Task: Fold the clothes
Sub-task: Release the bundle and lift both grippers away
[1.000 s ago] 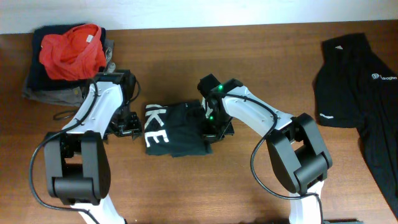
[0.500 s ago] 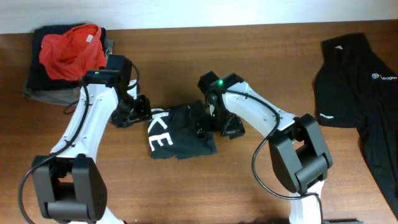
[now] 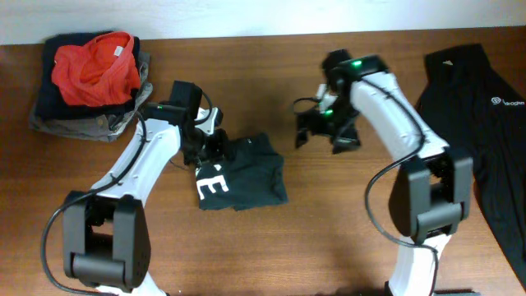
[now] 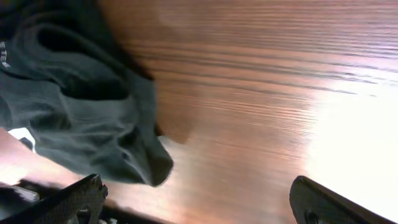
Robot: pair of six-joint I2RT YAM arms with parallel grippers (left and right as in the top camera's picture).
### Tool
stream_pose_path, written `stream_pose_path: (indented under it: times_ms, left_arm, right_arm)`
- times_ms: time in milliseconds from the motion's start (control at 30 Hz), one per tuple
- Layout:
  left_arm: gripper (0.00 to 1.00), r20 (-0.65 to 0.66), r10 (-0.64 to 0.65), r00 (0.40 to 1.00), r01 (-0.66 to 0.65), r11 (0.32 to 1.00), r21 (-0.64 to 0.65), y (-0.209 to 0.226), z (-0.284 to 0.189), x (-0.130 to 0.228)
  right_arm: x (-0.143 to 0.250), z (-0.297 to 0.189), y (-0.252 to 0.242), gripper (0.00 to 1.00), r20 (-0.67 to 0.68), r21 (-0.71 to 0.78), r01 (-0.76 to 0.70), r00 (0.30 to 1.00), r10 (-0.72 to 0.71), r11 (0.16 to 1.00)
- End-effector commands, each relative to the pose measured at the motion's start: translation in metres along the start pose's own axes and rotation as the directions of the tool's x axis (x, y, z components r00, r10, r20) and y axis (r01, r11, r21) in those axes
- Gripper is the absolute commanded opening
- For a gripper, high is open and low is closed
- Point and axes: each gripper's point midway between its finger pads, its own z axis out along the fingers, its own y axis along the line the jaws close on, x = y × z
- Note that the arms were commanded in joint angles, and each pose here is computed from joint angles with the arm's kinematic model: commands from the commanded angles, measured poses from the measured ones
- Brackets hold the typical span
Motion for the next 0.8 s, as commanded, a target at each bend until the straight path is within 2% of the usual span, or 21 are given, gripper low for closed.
stream_pose_path:
  times_ms: [0,100,233,367,533,633,767]
  left_arm:
    - [0.26,-0.044,0.005,0.999,-0.001,0.997,0.078,-0.006,0.014,0.008]
    - [0.21,-0.063,-0.001,0.998,0.004,0.999,0.045,0.004,0.024,0.009]
    - [0.21,-0.065,-0.02,0.998,0.016,0.998,-0.053,0.03,0.035,0.006]
    - [0.21,-0.044,0.083,0.996,-0.085,0.996,-0.027,0.036,0.038,-0.004]
    - [0.21,0.009,0.216,0.976,-0.214,0.958,0.189,0.007,0.026,-0.012]
    - [0.18,0.037,0.23,0.973,-0.231,0.935,0.268,-0.008,0.011,-0.016]
    - [0.17,0.122,0.336,0.934,-0.355,0.822,0.445,-0.05,-0.023,-0.007]
  right_arm:
    - [0.0,-0.022,0.003,0.99,0.033,-0.089,0.07,0.997,-0.067,0.994]
    - [-0.002,-0.028,-0.009,0.99,0.037,-0.109,0.054,0.998,-0.05,0.993]
    - [-0.002,-0.031,-0.018,0.99,0.033,-0.111,0.056,0.998,-0.053,0.992]
    - [0.0,-0.031,-0.019,0.99,0.029,-0.106,0.072,0.997,-0.07,0.992]
    - [0.0,-0.031,-0.019,0.99,0.029,-0.107,0.072,0.997,-0.07,0.992]
    - [0.0,-0.031,-0.019,0.99,0.03,-0.106,0.073,0.997,-0.07,0.992]
    - [0.0,-0.031,-0.019,0.99,0.03,-0.103,0.073,0.997,-0.071,0.992]
